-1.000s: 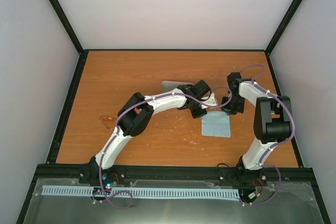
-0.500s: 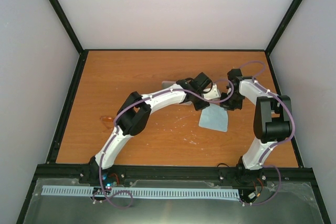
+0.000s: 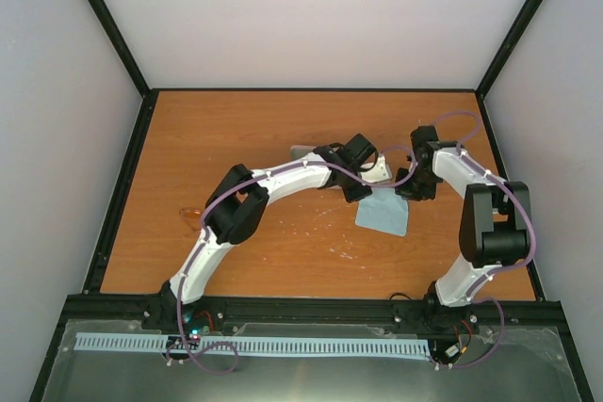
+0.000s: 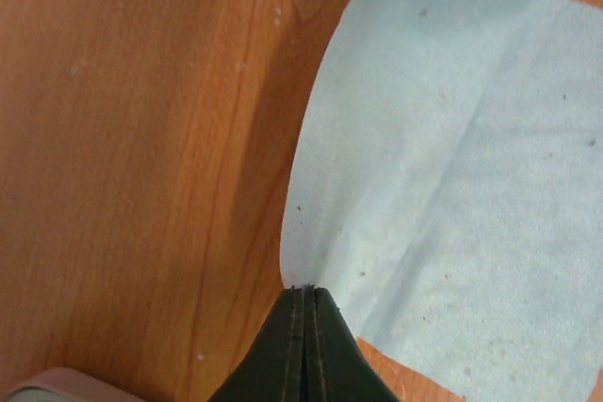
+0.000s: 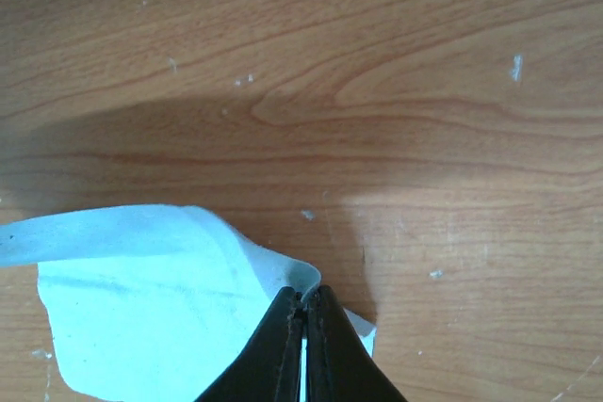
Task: Organize the sunglasses
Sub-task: Fold the glasses cleaning cloth at the center of the board.
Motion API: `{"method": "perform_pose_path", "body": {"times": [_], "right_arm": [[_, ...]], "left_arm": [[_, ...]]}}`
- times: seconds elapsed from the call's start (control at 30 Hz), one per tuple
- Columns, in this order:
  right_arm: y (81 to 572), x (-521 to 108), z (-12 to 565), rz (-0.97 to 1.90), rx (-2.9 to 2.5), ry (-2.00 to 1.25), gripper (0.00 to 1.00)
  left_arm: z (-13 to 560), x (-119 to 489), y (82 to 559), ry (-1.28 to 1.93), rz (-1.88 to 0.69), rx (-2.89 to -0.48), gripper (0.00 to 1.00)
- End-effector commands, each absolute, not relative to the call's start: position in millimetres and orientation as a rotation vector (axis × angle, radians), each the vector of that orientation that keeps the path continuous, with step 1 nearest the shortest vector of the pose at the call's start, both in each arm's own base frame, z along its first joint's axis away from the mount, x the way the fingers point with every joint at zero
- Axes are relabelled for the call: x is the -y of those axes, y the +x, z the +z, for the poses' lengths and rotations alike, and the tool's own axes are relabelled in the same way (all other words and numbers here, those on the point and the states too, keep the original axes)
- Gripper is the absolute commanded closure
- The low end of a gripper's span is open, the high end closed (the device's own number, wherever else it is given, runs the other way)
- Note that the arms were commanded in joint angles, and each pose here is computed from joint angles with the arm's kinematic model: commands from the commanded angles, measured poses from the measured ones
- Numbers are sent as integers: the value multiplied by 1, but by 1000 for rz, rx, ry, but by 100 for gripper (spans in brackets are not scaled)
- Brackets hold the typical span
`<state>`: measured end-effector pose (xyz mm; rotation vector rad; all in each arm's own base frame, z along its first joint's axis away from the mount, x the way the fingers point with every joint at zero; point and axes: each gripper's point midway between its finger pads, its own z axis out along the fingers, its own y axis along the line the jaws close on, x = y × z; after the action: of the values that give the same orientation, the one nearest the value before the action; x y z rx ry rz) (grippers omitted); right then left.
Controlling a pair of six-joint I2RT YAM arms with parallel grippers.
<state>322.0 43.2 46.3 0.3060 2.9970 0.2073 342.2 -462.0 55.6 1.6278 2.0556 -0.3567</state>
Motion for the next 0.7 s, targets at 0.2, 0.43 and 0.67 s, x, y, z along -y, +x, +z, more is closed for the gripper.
{"method": "perform_pose_path", "body": {"times": [0.2,0.43,0.67], "right_arm": [[306,-46,49,242,-2995,297,97],[294,-45,51,247,-2999,312,97],[284,-47,49,265,-3009,325,97]], "left_arm": [[87,457,339,1581,-393,-2016,99],[85,456,322,1594,-422,-2028,99],[77,457,294,1641,-446,-2029,99]]}}
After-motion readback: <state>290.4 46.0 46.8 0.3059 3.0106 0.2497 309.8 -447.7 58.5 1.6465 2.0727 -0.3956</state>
